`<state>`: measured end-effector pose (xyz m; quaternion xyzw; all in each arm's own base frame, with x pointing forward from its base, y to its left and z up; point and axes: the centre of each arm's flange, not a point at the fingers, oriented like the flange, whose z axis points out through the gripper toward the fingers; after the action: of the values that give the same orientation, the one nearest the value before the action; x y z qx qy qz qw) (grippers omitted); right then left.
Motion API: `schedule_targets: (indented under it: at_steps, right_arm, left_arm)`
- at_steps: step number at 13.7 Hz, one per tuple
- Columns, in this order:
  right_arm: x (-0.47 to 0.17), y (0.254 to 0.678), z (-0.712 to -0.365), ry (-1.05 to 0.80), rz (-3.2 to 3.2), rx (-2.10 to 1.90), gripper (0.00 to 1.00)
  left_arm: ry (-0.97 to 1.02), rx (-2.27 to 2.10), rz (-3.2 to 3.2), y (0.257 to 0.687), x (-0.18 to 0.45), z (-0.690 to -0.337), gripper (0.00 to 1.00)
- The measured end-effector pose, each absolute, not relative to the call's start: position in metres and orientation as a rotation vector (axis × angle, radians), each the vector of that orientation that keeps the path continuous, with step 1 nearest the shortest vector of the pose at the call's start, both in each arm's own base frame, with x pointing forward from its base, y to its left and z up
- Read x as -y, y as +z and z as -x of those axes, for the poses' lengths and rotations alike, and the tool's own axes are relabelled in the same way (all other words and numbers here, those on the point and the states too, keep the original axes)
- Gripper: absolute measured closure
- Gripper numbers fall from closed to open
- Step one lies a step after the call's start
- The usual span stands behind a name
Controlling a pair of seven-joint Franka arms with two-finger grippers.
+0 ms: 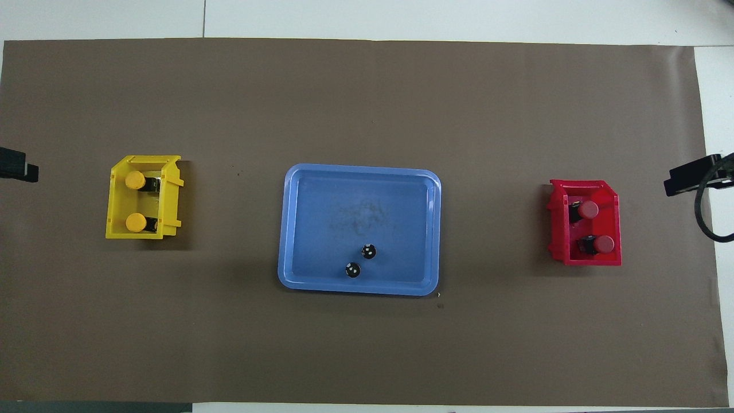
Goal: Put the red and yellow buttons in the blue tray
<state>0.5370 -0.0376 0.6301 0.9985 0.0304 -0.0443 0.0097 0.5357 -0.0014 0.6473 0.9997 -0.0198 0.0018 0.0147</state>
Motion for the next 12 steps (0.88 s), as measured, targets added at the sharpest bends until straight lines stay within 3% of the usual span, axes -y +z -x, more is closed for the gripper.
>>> schedule_targets:
  at_steps: [12]
  right_arm:
    - [0.0424, 0.6282, -0.54, -0.1, -3.119, -0.082, 0.0]
  left_arm:
    - [0.004, 0.062, -3.111, 0.6473, 0.0014, -0.5356, 0.0]
